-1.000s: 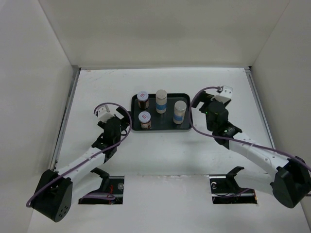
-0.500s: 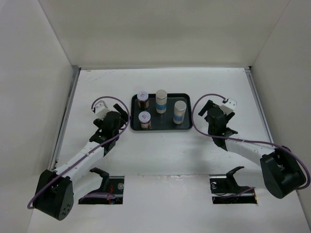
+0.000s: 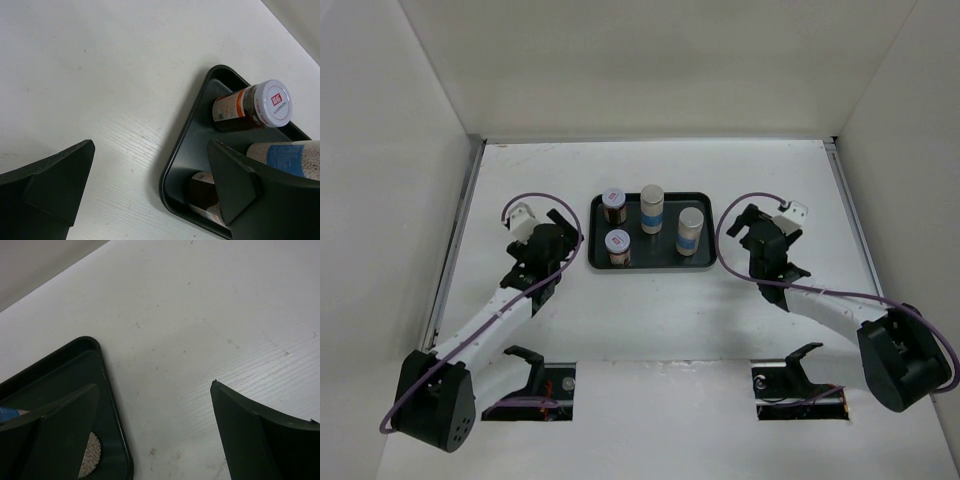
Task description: Organize the condiment bottles
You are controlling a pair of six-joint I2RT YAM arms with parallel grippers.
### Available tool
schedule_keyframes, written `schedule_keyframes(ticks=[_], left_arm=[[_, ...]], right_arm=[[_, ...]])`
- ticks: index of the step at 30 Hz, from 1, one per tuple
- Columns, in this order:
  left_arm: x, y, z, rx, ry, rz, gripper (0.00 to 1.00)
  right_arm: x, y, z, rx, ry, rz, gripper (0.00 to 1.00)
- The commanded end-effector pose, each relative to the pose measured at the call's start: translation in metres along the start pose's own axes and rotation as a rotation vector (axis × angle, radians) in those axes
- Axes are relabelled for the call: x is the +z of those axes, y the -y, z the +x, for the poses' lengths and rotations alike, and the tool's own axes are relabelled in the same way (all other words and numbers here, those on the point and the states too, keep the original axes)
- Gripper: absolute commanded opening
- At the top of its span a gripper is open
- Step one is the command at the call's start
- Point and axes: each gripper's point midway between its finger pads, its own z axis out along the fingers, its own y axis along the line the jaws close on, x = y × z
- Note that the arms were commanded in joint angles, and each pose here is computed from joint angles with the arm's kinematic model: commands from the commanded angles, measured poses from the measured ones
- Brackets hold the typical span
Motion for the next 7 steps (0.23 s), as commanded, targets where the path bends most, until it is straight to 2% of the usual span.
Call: schedule_keyframes(ticks=[1, 7], left_arm=[[-0.0016, 0.0208, -0.0214, -0.031, 0.037, 0.04, 1.0], [-0.0008, 0.0276, -0.022, -0.011, 0.033, 0.042, 1.0]], right_arm=[[-0.0001, -0.0138, -0.0171, 0.051, 0.048, -0.046, 1.0], [-0.0014, -0.0154, -0.0161, 0.051, 0.044, -0.056, 1.0]])
